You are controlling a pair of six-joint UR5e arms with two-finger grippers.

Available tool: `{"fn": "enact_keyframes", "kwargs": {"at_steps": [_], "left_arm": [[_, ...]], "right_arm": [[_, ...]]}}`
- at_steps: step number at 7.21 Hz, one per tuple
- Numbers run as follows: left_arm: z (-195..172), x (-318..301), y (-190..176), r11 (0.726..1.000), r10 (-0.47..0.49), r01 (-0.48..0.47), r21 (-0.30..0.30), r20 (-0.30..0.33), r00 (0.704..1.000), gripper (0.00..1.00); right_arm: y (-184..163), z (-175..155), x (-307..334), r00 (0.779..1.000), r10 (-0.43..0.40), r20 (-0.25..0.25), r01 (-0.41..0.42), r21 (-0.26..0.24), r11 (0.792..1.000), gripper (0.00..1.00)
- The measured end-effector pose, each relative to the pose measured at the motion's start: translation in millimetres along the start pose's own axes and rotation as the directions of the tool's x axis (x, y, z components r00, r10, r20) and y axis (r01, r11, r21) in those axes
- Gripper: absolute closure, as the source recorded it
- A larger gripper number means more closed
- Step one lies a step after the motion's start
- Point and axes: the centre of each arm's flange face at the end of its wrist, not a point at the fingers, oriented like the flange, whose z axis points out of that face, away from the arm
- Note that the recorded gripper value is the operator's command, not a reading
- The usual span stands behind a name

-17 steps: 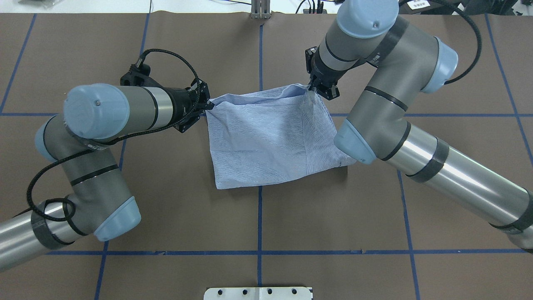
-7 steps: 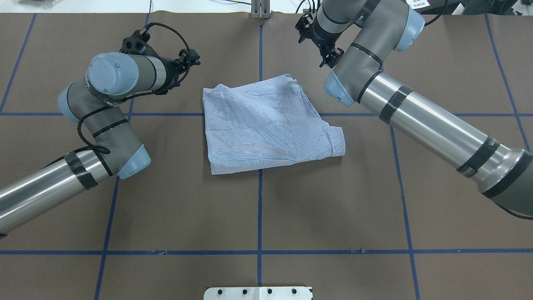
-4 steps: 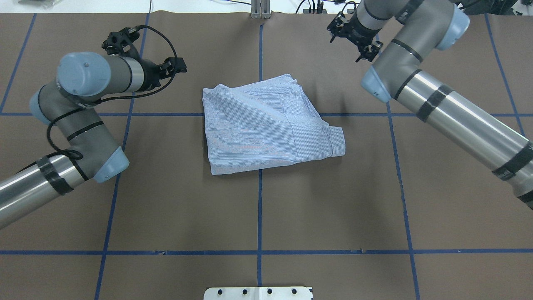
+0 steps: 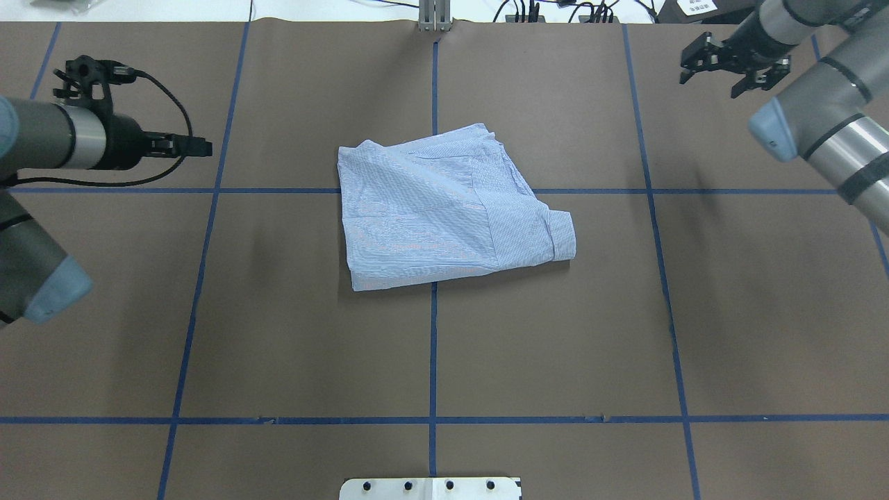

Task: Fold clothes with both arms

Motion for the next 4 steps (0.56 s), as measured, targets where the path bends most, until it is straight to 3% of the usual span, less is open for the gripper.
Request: {"fn": "enact_keyframes", "kwargs": {"at_steps": [2,4], "left_arm": [[-50.4,-95.4,9.3,0.98,0.186,-0.185,-0.075,0.006,0.982,0.0],[-95.7,-172.7,19.3,0.95,0.285,-0.281,-0.138,0.007,0.959,0.0]], "right_arm": [[-6.6,-23.3,108.8,0.99,-0.139,-0.04,0.137,-0.034,0.99,0.0],[-7.7,-63.5,199.3,0.982,-0.187,-0.022,0.185,-0.077,0.98,0.0]]}}
